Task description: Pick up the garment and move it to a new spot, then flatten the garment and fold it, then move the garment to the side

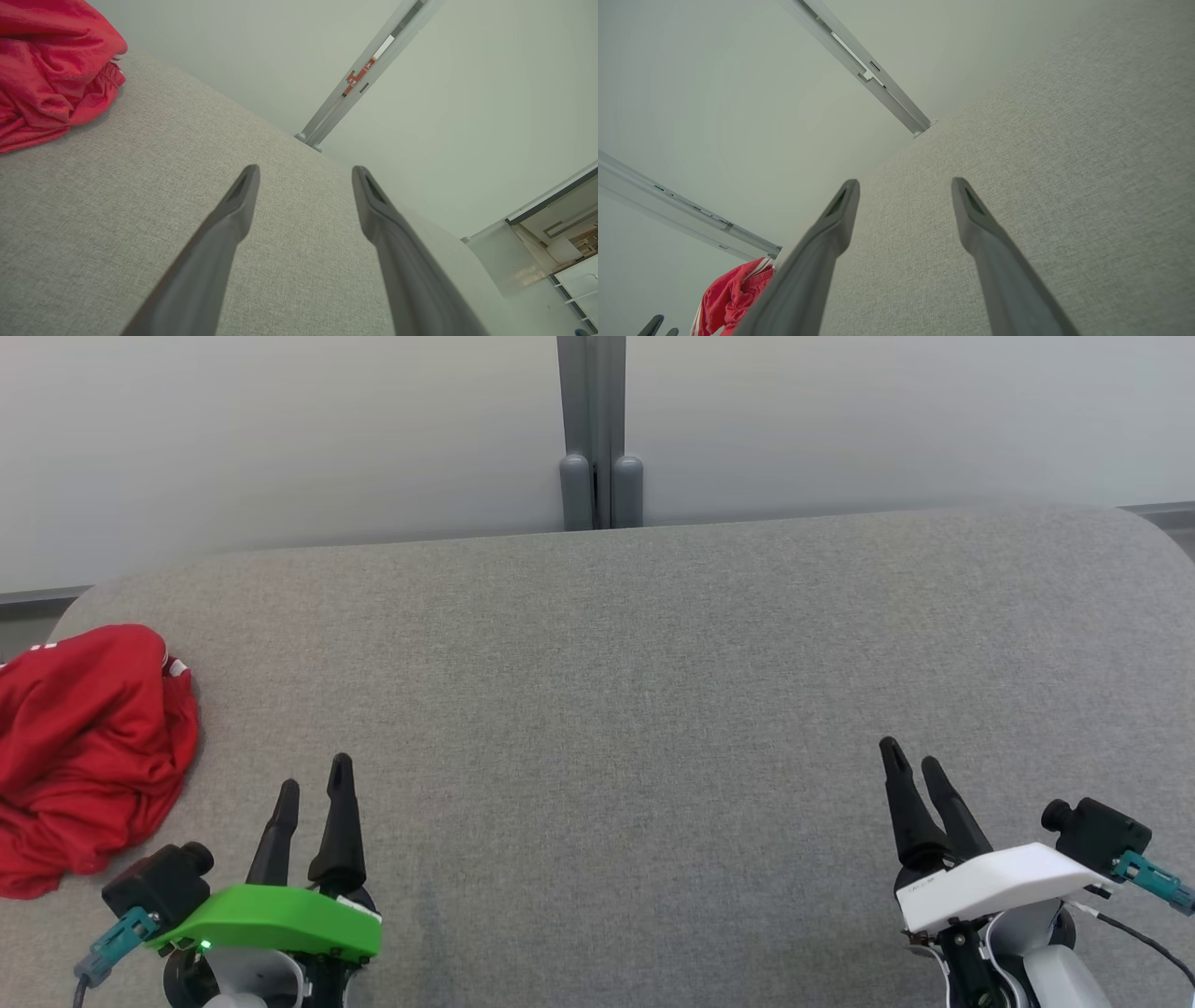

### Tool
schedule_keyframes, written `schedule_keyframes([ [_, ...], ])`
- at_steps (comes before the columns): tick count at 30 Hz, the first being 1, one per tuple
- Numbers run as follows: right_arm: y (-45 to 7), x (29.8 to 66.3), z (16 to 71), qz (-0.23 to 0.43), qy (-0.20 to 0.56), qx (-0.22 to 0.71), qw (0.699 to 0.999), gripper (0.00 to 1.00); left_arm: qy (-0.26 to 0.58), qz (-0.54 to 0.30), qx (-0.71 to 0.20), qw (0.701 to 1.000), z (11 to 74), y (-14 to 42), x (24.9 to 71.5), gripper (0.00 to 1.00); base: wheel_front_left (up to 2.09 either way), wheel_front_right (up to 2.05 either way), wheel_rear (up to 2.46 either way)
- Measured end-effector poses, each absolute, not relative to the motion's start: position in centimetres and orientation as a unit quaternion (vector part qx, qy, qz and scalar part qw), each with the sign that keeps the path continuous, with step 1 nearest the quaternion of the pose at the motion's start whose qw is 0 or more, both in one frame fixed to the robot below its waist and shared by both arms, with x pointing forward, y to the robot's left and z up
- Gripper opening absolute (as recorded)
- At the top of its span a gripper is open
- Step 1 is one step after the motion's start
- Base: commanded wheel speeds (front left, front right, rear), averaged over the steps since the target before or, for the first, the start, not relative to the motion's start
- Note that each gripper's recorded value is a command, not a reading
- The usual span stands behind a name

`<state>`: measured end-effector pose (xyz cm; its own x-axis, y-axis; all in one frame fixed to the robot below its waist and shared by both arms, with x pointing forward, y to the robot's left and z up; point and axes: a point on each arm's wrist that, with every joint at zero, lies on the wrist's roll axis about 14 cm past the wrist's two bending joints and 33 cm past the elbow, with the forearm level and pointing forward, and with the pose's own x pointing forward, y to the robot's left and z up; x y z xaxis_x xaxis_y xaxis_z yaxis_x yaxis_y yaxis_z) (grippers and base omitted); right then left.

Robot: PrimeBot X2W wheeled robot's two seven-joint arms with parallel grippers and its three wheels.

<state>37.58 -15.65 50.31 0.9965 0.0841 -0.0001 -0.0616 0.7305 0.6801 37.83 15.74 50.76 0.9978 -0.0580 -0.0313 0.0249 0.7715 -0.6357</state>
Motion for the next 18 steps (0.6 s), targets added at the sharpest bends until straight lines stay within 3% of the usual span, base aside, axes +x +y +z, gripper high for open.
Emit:
schedule_keyframes([
  [18, -14.5, 37.2, 50.5, 0.062, 0.005, 0.261, 0.963, 1.0, 0.004, -0.052, -0.218, 0.975, 51.7, 14.0, 37.5, 1.0, 0.0, 0.0, 0.0],
])
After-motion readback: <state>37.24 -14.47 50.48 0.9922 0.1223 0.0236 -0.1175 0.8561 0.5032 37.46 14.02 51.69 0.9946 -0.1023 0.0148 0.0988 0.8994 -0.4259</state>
